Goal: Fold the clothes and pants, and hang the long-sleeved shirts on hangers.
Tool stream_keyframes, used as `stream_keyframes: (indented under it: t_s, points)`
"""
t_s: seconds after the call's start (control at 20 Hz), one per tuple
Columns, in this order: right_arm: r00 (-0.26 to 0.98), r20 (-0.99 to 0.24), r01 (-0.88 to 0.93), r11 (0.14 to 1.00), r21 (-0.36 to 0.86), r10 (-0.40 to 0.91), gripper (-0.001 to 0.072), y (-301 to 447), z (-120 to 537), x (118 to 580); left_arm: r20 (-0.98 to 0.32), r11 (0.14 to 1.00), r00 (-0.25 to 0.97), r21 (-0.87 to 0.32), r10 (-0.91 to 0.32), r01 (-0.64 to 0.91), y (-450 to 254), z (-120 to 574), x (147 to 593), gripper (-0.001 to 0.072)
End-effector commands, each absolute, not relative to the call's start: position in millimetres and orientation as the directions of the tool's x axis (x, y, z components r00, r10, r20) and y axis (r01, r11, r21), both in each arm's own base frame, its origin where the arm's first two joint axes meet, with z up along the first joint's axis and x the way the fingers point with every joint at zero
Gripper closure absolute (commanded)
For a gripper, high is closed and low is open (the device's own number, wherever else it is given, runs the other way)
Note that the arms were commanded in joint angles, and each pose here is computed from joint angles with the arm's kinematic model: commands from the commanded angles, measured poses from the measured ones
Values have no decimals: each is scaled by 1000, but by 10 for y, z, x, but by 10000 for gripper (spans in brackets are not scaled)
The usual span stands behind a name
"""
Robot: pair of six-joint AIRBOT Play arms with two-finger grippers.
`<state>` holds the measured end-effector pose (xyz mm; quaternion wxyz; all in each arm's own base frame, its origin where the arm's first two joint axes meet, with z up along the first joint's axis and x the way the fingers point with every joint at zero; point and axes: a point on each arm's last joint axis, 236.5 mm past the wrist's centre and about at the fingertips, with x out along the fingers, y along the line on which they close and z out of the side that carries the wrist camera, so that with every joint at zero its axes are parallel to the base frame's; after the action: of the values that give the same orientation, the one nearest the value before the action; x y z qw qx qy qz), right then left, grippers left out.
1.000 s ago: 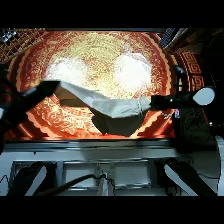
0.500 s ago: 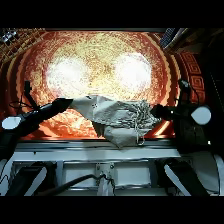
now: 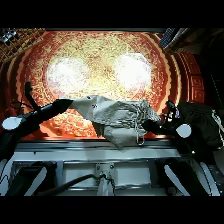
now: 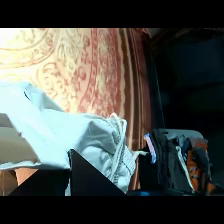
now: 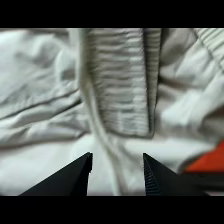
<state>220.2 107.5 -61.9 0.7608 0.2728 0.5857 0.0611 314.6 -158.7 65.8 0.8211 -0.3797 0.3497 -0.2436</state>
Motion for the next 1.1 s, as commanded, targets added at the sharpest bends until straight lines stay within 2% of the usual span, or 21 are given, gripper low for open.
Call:
stream_keyframes:
  t_s: [0.0,1.05]
  points:
    - [293,-857,230,838,494,424,332,1113,-862,2304,-390,593,636,-794,-666,134,-1590,655,3142,702]
    - [287,-867,239,845,477,408,309,1083,-1035,2396,-390,586,636,-801,-666,122,-1589,655,3144,701]
